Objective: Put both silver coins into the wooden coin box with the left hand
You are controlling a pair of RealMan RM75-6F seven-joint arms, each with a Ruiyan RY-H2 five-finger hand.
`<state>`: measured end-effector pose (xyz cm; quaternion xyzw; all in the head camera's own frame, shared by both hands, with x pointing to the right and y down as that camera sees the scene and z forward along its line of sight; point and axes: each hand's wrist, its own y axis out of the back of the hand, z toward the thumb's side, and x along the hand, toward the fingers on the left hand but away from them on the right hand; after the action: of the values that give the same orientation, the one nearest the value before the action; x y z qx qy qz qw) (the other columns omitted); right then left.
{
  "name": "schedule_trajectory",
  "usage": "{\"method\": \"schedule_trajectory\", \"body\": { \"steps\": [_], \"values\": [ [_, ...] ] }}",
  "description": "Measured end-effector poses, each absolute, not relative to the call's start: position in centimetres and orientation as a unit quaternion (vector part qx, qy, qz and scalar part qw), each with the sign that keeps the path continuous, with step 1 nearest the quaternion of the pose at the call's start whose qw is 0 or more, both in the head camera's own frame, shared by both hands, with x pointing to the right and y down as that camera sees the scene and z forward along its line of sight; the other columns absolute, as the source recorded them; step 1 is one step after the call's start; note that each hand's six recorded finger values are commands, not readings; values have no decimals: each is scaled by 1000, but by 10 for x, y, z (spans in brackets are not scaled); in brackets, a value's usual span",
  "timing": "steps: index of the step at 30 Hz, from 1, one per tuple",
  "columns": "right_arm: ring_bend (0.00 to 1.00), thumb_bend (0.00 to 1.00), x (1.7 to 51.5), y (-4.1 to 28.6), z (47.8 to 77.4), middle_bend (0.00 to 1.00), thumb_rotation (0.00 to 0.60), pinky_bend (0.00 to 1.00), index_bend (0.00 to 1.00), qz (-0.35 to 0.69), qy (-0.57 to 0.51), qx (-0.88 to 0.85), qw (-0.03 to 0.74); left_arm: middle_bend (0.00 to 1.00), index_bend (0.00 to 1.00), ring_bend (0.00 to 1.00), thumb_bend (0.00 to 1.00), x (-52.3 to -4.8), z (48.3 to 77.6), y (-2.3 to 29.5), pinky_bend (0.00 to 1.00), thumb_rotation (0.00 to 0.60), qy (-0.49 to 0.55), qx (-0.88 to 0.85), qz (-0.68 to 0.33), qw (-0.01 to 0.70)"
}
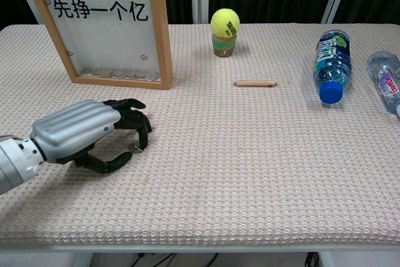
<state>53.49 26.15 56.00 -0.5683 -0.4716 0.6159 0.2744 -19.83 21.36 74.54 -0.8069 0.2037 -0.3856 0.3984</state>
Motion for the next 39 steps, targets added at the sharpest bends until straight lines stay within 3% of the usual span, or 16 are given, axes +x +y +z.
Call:
{"method": "schedule_trajectory", "body": {
  "steps": [24, 39],
  "values": [
    [0, 146, 537, 263, 559, 0, 600, 0, 0, 616, -473, -568, 272, 246, 496, 69, 269, -194, 746, 197, 166, 600, 208, -786, -381, 441],
    [0, 146, 536, 262, 560, 0, 600, 0, 0, 617, -470, -569, 272, 249, 526, 69, 291, -195, 743, 197, 167, 600, 220, -792, -379, 425]
  ]
}}
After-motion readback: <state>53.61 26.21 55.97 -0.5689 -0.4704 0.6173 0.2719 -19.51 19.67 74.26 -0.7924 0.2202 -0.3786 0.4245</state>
